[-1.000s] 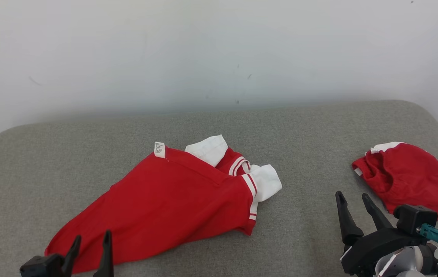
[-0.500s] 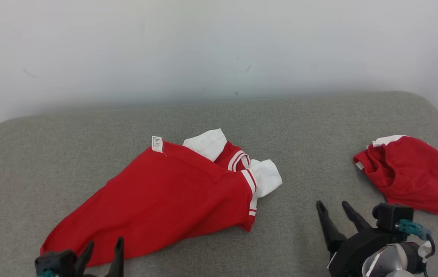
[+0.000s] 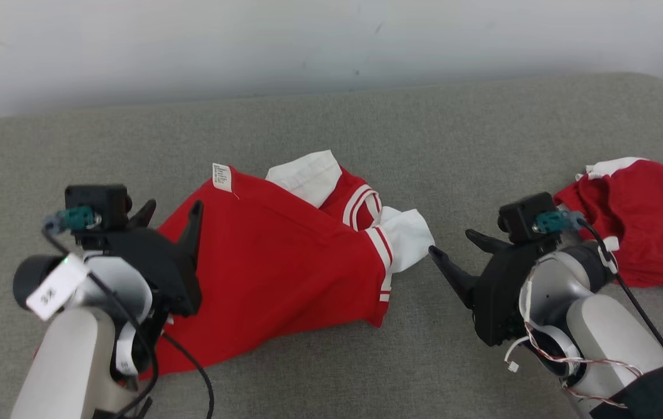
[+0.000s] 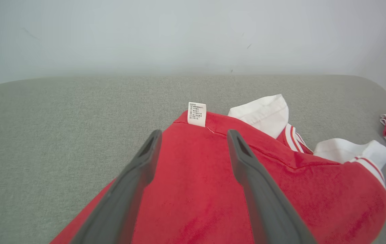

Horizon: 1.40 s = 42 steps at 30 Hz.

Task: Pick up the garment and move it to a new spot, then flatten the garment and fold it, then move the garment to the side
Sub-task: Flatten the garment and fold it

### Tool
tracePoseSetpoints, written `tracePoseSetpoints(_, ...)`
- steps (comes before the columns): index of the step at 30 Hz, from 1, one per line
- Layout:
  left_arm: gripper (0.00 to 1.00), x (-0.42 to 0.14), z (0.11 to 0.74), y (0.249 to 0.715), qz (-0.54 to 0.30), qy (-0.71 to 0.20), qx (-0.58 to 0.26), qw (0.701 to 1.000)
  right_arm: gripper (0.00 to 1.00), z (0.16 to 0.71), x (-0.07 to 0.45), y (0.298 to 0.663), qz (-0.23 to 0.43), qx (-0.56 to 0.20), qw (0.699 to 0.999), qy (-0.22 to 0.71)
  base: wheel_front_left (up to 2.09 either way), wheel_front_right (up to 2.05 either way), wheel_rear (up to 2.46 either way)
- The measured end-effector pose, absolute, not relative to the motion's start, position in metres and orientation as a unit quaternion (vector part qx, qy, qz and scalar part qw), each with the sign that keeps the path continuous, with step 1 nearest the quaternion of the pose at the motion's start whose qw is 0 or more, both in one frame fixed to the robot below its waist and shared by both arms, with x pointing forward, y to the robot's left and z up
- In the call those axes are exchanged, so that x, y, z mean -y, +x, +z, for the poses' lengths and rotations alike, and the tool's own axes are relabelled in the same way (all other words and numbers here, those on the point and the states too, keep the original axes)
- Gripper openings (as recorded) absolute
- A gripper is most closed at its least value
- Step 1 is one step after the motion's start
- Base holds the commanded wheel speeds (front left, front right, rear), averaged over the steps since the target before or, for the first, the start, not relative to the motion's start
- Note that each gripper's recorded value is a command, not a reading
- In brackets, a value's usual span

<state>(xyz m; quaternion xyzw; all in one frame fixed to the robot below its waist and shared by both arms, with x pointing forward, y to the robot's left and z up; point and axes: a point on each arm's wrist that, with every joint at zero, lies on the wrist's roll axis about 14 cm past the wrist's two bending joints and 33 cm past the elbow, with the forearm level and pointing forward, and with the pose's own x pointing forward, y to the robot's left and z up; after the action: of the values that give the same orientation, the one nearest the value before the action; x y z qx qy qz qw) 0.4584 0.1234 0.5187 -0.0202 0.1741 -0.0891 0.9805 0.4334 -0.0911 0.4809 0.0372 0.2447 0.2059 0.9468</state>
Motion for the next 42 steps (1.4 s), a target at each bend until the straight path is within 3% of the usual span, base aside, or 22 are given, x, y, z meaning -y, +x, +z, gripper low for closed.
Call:
tracePoseSetpoints(10, 1.0, -0.118, 0.479, 0.515, -0.102, 0.021, -0.287, 0.952, 1.0, 0.445, 0.068, 0.46, 0.267, -0.338, 0.901, -0.046, 0.0, 0.0, 0.0)
tracePoseSetpoints(20, 1.0, -0.117, 0.423, 0.539, -0.11, 0.076, -0.384, 0.914, 1.0, 0.407, 0.052, 0.463, 0.291, -0.396, 0.87, -0.042, 0.0, 0.0, 0.0)
tracePoseSetpoints(32, 1.0, -0.116, 0.407, 0.558, -0.108, 0.095, -0.41, 0.901, 1.0, 0.4, 0.05, 0.464, 0.298, -0.405, 0.863, -0.037, 0.0, 0.0, 0.0)
tracePoseSetpoints(34, 1.0, -0.114, 0.407, 0.561, -0.113, 0.097, -0.411, 0.9, 0.65, 0.399, 0.049, 0.464, 0.3, -0.405, 0.863, -0.032, 0.0, 0.0, 0.0)
tracePoseSetpoints(37, 0.98, -0.112, 0.406, 0.565, -0.117, 0.1, -0.412, 0.898, 0.64, 0.398, 0.049, 0.466, 0.301, -0.406, 0.862, -0.033, 0.0, 0.0, 0.0)
tracePoseSetpoints(42, 0.71, -0.112, 0.398, 0.568, -0.116, 0.103, -0.424, 0.892, 0.65, 0.394, 0.051, 0.465, 0.301, -0.411, 0.86, -0.027, 0.0, 0.0, 0.0)
